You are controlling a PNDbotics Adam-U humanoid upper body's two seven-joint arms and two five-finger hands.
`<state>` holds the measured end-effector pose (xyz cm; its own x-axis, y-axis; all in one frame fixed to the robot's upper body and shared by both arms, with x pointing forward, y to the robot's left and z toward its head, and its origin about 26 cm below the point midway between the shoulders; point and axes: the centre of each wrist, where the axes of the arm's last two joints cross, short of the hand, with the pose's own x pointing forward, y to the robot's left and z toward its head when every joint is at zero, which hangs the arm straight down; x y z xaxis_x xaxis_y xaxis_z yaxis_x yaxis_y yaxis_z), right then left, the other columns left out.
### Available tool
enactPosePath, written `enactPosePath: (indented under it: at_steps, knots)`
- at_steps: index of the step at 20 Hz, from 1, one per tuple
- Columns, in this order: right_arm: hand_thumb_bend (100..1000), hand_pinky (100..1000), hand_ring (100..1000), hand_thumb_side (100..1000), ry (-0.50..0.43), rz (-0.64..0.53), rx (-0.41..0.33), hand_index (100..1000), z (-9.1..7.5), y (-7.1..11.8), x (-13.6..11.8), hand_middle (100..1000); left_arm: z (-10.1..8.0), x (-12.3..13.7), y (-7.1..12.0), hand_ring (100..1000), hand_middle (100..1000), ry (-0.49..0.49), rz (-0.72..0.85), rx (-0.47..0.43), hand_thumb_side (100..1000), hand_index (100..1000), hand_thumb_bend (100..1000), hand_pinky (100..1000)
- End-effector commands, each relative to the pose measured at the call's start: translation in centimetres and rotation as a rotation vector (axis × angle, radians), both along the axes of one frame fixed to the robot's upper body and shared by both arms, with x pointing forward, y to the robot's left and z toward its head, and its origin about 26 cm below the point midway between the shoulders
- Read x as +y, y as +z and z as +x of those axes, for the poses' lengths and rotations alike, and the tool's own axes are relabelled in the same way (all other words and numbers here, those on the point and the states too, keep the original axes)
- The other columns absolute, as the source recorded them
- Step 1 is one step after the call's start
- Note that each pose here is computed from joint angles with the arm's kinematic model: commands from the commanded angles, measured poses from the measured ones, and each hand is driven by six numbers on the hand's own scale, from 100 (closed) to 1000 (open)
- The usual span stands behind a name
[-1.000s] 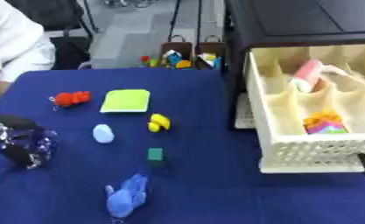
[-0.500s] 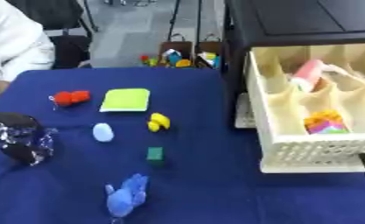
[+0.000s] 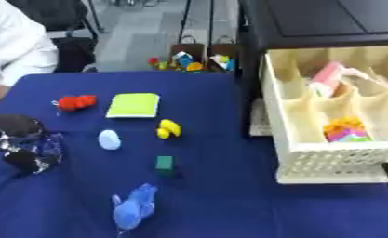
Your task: Pick up objects from table and place into drawer.
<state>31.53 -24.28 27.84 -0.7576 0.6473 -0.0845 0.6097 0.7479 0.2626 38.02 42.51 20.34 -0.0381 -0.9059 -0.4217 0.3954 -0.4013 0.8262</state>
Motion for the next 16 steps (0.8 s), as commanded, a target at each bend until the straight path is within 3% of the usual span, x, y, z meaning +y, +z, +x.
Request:
enactPosePath:
  at_steps: [1,5,16]
  knots:
    - [100,599,656,1000,0.006,-0.006,-0.037,759,-0.3,0.6,-0.3,647,-0.1,0.4,1.1,689,696,-0.001,0.010,-0.017,616,710,237,598]
    - [100,600,655,1000,0.005,-0.003,-0.034,759,-0.3,0.5,-0.3,647,-0.2,0.4,1.7,678,673,0.000,-0.005,-0.016,617,678,215,596]
    - [100,601,655,1000,0.004,-0.001,-0.029,759,-0.2,0.3,-0.3,648,-0.9,0.5,3.9,685,707,0.028,-0.028,-0.044,627,708,156,597]
